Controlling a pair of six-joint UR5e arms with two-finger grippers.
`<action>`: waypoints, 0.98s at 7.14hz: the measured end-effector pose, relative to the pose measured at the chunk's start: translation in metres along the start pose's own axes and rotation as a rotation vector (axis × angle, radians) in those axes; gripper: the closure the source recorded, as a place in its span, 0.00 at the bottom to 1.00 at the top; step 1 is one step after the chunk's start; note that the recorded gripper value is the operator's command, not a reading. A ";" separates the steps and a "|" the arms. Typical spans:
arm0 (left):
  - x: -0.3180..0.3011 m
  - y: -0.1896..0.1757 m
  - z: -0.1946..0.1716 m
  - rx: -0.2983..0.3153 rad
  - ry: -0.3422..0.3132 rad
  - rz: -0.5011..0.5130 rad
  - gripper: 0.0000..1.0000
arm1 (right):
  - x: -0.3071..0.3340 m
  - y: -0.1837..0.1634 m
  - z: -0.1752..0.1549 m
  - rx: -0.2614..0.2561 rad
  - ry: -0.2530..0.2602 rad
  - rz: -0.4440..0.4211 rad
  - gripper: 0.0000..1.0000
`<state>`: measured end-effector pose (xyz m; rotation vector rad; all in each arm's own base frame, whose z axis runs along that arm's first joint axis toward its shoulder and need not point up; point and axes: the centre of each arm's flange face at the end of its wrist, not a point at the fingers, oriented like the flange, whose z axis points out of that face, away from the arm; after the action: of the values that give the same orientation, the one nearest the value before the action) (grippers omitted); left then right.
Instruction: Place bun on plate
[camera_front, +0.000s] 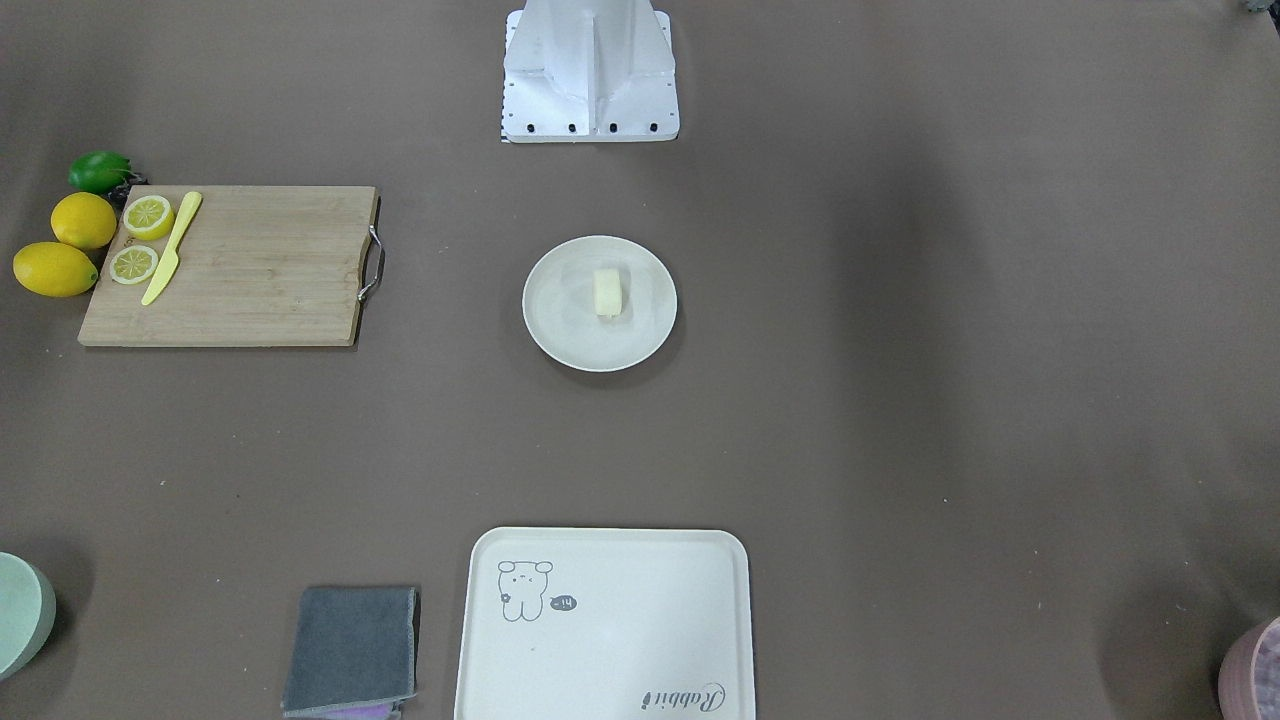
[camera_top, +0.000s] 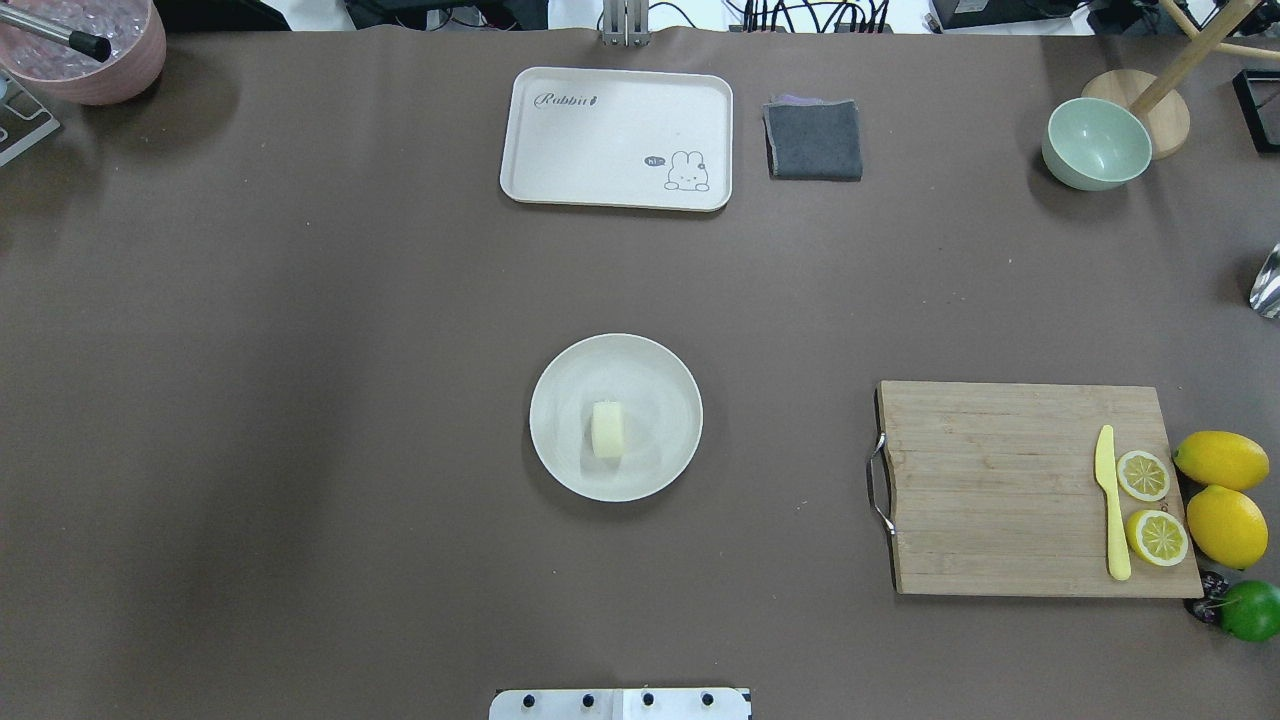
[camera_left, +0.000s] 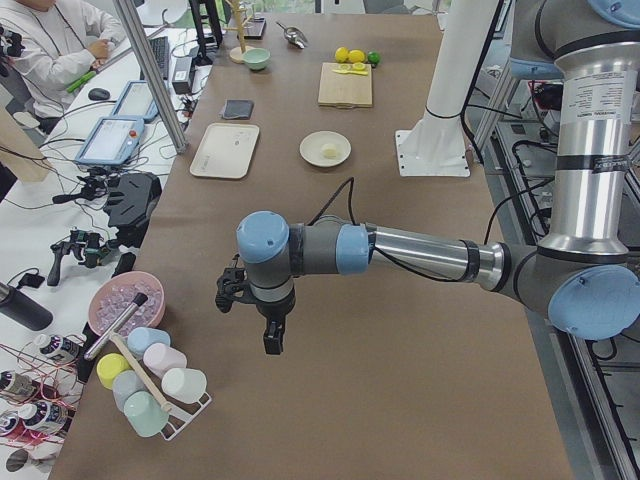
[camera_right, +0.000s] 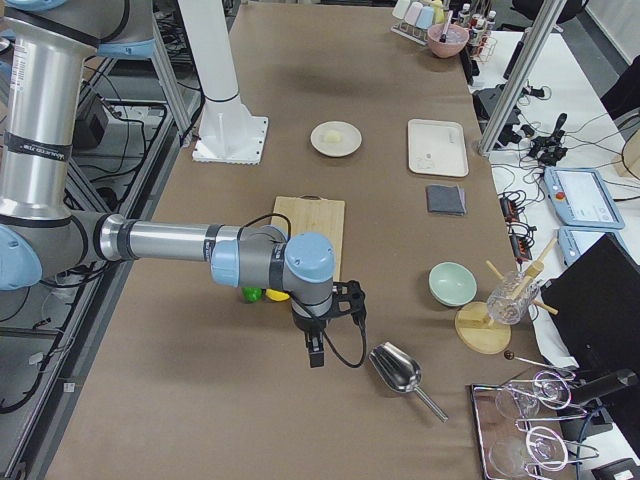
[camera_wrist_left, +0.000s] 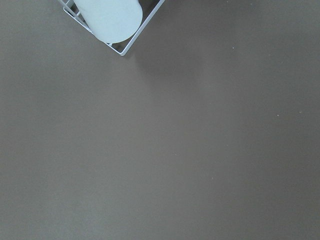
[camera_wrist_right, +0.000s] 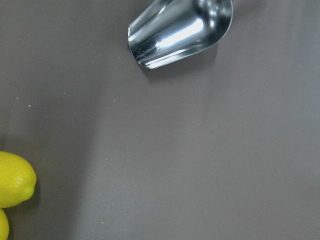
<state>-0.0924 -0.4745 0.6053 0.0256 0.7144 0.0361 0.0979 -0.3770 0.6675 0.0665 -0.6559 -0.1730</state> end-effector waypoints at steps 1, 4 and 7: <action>0.000 0.001 0.000 -0.001 0.000 -0.001 0.02 | 0.011 0.008 0.008 -0.014 -0.004 0.021 0.00; -0.001 0.002 0.001 -0.003 0.002 -0.003 0.02 | 0.027 0.020 0.016 -0.021 -0.003 0.052 0.00; -0.001 0.002 0.001 -0.004 0.002 -0.003 0.02 | 0.026 0.017 0.010 -0.008 0.002 0.046 0.00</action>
<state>-0.0922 -0.4723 0.6068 0.0206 0.7161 0.0342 0.1145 -0.3652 0.6936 0.0445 -0.6541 -0.1313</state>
